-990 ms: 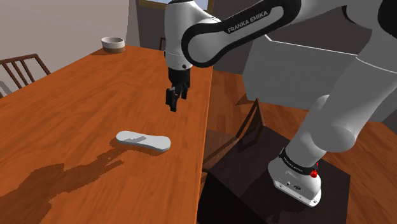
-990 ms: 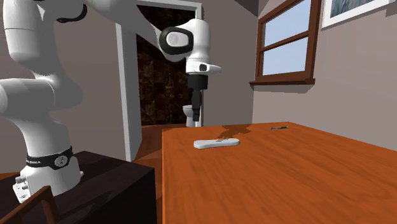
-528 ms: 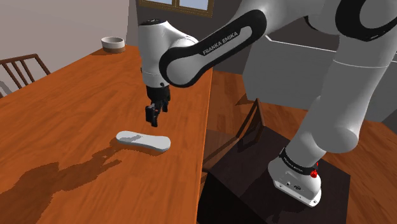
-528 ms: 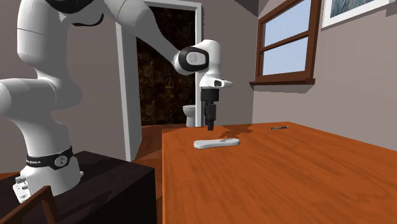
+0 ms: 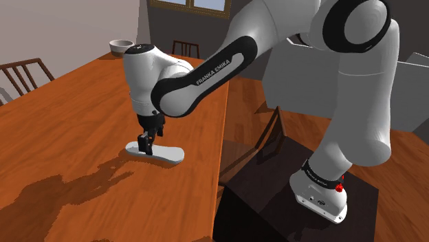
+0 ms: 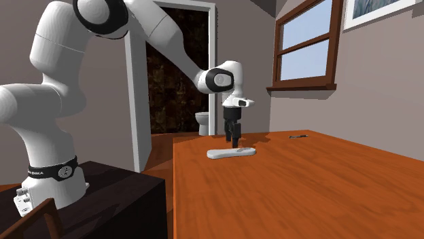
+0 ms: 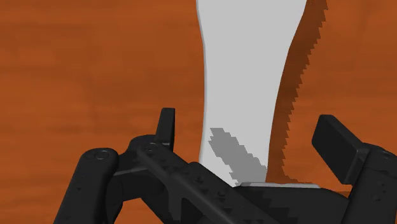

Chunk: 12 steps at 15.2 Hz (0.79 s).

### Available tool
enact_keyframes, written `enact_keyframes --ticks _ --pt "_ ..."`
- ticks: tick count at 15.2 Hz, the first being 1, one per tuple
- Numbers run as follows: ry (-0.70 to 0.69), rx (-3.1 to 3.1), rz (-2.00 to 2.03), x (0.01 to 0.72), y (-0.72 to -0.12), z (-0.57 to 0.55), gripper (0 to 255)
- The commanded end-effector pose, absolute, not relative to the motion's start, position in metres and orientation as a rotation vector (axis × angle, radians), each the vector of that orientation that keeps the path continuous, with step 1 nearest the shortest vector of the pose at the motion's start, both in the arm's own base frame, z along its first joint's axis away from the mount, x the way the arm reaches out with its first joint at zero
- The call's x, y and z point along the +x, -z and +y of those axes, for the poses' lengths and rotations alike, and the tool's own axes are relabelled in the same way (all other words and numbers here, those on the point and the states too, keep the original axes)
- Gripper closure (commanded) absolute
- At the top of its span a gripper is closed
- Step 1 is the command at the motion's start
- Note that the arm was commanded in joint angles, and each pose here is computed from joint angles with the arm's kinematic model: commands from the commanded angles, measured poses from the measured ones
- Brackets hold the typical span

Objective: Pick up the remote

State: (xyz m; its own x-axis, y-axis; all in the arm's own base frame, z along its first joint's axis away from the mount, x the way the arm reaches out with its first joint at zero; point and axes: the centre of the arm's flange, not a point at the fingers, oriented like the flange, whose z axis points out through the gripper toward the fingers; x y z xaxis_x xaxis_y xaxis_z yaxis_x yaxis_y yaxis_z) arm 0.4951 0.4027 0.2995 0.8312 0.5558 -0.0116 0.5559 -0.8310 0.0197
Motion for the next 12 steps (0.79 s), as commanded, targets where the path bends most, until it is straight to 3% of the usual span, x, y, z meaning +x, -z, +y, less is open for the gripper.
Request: enact_keyframes --ticks 1,7,8,12 --pt "0.007 2.984 0.911 0.494 -0.288 0.405 0" --pt "0.007 2.984 0.911 0.494 -0.264 0.405 0" --pt "0.007 2.984 0.911 0.494 -0.264 0.405 255" --pt "0.007 2.984 0.911 0.494 -0.264 0.405 255"
